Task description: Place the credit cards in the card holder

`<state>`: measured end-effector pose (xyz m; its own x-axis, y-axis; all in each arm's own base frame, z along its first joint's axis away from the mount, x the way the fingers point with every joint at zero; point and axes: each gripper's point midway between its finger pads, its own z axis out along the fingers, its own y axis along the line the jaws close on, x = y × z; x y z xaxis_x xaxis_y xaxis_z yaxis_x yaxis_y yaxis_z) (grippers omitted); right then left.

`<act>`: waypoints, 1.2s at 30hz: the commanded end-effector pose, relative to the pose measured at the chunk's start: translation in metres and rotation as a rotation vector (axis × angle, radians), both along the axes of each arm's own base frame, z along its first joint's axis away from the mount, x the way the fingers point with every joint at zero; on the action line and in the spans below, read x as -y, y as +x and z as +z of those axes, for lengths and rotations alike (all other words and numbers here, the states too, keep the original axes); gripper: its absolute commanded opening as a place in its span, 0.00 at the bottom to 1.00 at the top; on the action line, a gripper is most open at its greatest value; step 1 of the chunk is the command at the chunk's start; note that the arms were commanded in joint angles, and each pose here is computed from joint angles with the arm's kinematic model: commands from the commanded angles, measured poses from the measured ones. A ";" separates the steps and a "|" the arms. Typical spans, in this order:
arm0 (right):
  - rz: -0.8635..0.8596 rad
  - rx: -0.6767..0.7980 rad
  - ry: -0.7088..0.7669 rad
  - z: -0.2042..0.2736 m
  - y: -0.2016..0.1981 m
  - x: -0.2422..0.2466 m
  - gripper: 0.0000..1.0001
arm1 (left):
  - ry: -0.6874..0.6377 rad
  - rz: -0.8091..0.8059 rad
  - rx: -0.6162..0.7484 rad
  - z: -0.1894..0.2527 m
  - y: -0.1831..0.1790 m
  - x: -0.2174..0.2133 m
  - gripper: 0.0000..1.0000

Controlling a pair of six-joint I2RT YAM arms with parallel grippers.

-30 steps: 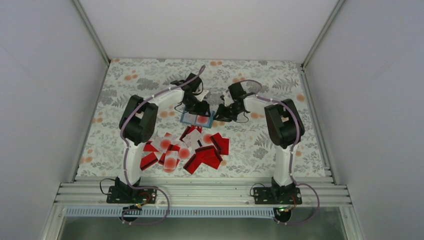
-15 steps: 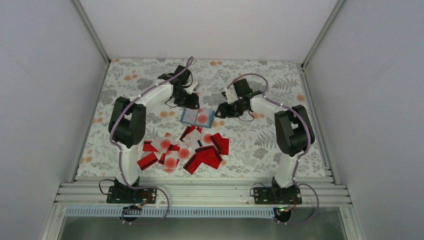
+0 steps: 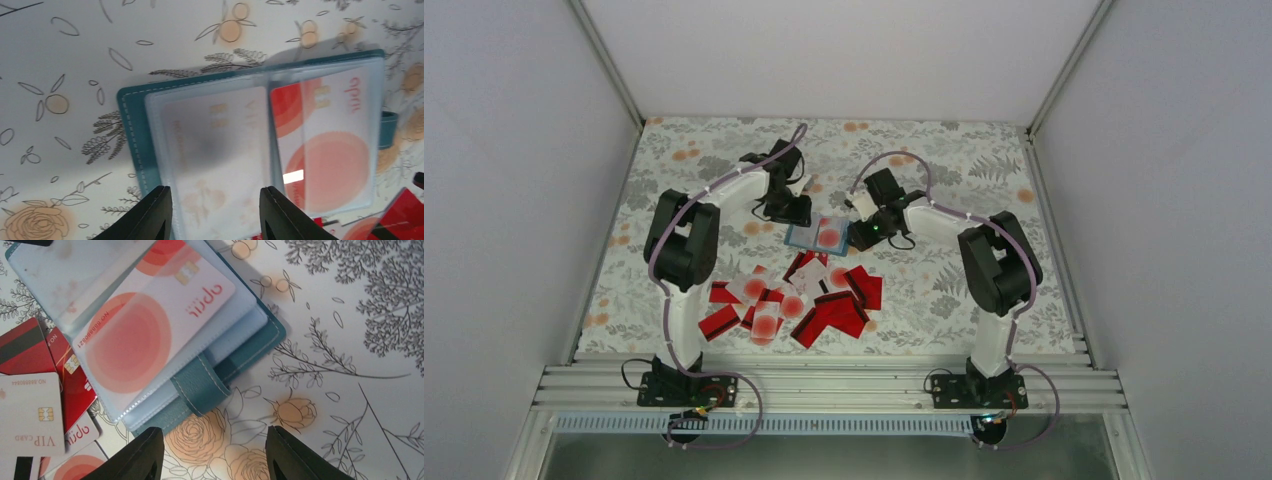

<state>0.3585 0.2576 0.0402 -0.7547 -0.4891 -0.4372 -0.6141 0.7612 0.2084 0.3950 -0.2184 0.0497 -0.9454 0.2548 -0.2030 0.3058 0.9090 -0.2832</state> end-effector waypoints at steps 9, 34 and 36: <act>0.017 0.135 -0.143 -0.015 0.027 -0.020 0.49 | 0.120 -0.035 -0.049 -0.041 -0.008 -0.023 0.40; -0.275 0.287 -0.229 0.000 0.075 0.010 0.43 | 0.289 -0.081 -0.101 -0.084 -0.040 -0.051 0.34; -0.283 0.256 -0.190 0.001 0.073 0.009 0.40 | 0.256 -0.072 -0.095 -0.077 -0.038 -0.045 0.34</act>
